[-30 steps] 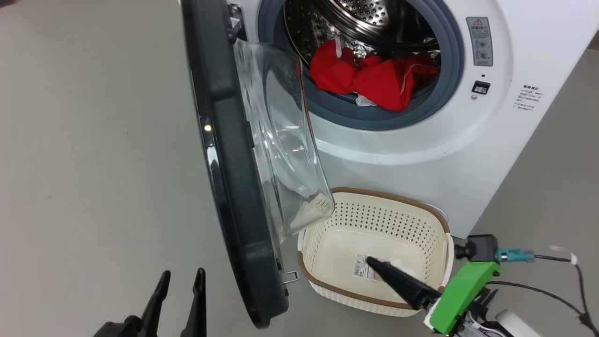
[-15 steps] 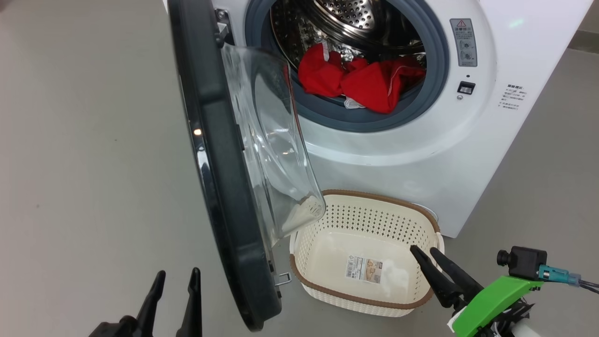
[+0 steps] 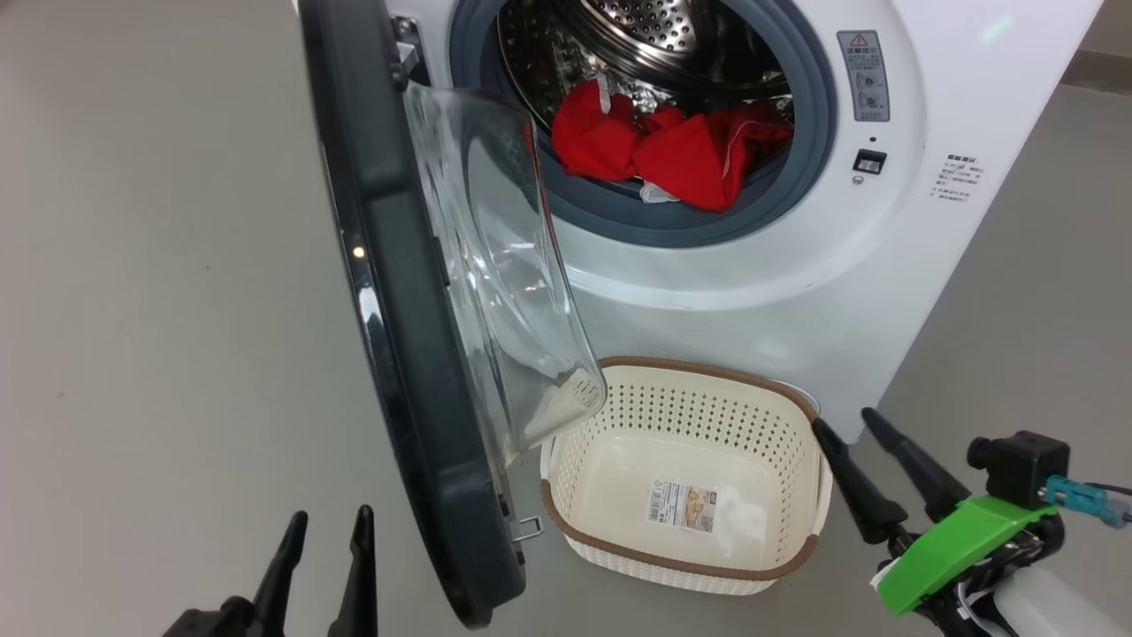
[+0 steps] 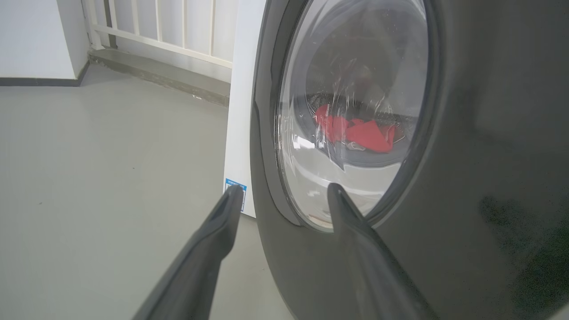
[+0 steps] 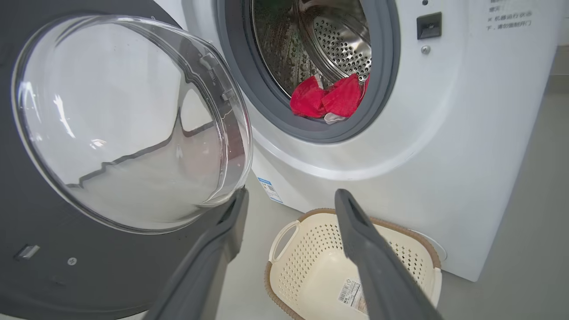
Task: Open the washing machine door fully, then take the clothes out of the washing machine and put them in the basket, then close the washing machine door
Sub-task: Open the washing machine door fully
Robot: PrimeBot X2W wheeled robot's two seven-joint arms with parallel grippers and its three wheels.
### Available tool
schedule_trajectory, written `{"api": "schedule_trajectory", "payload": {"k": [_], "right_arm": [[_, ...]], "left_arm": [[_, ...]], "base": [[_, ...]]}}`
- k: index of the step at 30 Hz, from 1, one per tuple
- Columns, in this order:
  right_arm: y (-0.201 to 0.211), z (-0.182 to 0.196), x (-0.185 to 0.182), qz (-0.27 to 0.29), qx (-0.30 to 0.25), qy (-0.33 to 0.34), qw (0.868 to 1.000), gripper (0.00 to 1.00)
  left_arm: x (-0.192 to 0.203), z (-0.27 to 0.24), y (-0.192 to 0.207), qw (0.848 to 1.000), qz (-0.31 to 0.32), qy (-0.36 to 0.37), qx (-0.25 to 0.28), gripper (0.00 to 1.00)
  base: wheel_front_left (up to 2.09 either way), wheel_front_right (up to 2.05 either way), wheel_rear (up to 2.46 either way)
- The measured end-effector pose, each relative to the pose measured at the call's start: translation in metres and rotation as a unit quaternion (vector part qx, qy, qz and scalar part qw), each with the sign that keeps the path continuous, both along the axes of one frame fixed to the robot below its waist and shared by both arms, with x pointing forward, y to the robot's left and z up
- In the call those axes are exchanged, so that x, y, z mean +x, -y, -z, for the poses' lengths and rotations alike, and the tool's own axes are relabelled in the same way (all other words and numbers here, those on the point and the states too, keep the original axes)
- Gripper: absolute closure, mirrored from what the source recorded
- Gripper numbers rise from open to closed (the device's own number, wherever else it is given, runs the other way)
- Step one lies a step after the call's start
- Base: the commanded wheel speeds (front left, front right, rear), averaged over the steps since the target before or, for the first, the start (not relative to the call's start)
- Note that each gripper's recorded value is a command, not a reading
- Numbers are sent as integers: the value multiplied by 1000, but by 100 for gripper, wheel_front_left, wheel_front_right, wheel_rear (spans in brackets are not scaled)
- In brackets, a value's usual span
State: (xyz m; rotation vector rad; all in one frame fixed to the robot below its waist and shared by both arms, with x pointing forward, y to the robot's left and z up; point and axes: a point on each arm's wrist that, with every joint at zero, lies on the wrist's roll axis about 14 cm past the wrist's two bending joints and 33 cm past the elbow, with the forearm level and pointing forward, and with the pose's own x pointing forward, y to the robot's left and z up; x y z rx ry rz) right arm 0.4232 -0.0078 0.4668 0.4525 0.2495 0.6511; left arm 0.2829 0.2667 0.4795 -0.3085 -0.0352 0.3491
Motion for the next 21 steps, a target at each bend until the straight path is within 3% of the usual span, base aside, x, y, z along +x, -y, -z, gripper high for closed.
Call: {"api": "schedule_trajectory", "payload": {"k": [11,21], "right_arm": [[22,-3,0,50,-66,78,994,0],[38,10,-13,89,-90,72,989,0]], "left_arm": [[0,0,-2,1000,-3,-1,0,0],[-3,-2,-4,1000,-8,3,1,0]], "base": [[0,0,0],[0,0,0]]}}
